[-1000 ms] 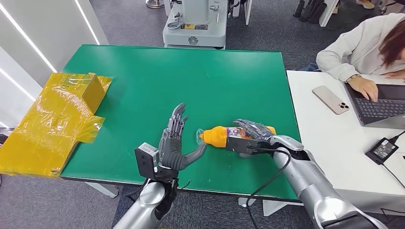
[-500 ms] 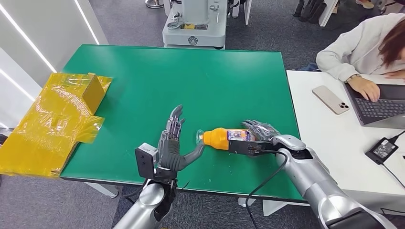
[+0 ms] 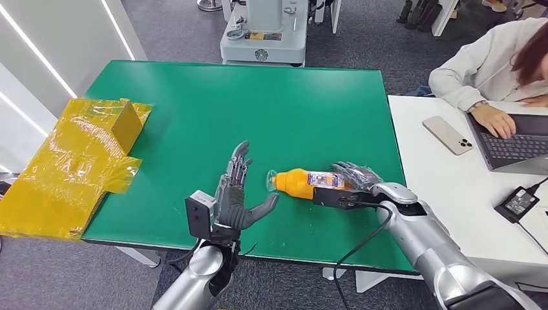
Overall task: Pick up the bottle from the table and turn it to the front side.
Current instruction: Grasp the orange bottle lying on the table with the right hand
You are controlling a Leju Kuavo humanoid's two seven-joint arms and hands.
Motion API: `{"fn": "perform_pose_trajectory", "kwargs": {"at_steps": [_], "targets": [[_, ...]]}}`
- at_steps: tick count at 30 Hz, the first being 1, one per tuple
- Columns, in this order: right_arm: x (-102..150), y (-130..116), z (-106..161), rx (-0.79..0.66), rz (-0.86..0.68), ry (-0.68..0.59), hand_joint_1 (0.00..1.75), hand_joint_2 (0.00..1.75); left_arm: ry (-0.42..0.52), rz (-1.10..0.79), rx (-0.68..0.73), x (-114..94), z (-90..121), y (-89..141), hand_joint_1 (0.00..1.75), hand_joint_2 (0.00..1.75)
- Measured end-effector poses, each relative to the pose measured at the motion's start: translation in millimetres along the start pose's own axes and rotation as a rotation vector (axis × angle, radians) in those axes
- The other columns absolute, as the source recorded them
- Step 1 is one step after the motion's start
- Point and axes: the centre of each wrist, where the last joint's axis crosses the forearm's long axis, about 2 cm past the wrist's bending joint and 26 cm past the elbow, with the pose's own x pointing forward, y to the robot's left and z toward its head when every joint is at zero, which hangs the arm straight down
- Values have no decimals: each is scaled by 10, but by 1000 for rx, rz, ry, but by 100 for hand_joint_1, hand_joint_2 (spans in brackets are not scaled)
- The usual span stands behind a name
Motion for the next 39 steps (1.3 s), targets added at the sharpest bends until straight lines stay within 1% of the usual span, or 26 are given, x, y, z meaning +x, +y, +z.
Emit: {"fn": "perform_pose_trajectory", "kwargs": {"at_steps": [11,16,19,21,24,28,31,35,39], "targets": [[-89,48,36,-4,-21,23,175,175,15,7,-21,-29,-33,-17,0,175],[-104,87,48,-27,-31,2,175,175,19,11,-24,-38,-24,-33,0,175],[-90,202,56,-90,-104,-89,175,175,27,11,-21,-58,20,-37,0,175],[-51,332,61,-160,-220,-210,175,175,34,6,-13,-79,68,-34,0,175],[84,522,67,-278,-400,-366,175,175,43,0,-4,-106,120,-14,0,175],[311,699,101,-406,-569,-490,175,175,50,9,5,-126,150,22,0,175],[453,821,167,-493,-664,-557,175,175,48,4,16,-142,168,67,0,175],[569,969,271,-565,-738,-601,175,175,55,-10,48,-172,217,146,0,175],[637,1017,341,-617,-781,-637,175,175,83,29,63,-195,253,206,0,175]]}}
